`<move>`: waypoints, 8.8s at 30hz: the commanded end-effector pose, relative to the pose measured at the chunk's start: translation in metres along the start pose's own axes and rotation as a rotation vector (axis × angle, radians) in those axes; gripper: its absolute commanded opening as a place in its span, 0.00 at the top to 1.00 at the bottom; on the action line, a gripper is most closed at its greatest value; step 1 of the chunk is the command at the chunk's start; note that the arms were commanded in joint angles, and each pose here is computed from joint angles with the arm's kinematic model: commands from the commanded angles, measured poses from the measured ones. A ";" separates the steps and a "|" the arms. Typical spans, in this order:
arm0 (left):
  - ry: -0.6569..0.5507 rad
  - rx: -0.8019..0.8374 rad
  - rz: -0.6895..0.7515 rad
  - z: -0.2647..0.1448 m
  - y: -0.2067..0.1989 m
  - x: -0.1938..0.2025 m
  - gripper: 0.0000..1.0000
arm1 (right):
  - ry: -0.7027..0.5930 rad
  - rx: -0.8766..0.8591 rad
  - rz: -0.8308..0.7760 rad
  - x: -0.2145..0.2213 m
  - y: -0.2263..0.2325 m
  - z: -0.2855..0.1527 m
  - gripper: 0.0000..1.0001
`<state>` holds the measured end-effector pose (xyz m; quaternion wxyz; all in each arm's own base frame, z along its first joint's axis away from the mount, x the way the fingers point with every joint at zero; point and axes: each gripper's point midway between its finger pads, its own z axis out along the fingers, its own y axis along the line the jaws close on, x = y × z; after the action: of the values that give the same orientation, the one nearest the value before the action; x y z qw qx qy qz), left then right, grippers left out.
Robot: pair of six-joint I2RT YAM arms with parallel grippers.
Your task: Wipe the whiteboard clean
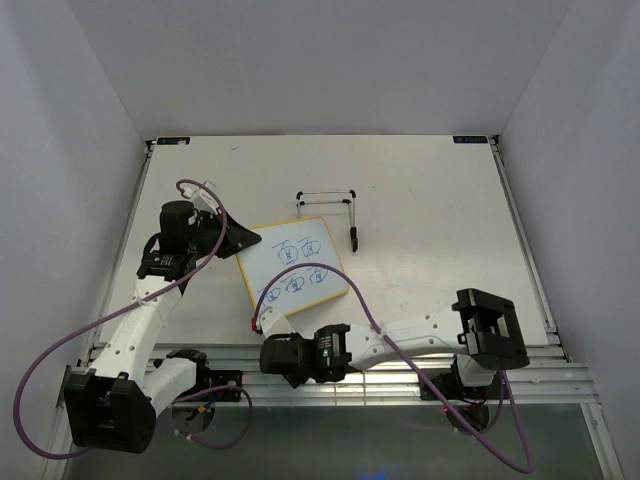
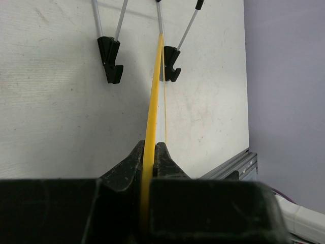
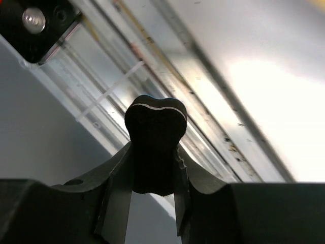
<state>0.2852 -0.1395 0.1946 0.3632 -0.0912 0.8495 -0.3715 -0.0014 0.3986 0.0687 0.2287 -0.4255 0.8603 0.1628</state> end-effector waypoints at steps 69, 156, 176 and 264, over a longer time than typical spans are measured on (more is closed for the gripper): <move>0.203 -0.210 0.107 0.019 0.069 0.052 1.00 | -0.630 -0.241 0.308 -0.209 -0.180 -0.029 0.72; 0.172 -0.353 0.096 0.014 0.089 0.049 1.00 | 0.010 -0.161 0.486 0.006 -0.212 0.027 0.78; 0.179 -0.356 0.091 0.016 0.091 0.050 1.00 | -0.222 -0.431 0.272 -0.120 -0.114 -0.020 0.85; 0.169 -0.372 0.100 0.014 0.091 0.050 1.00 | 0.051 -0.035 0.577 0.003 -0.283 0.047 0.92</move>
<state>0.2509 -0.1613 0.1432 0.2006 -0.1343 0.8897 -0.3874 0.2268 0.3114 0.0605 0.1661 -0.1997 0.8968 0.3581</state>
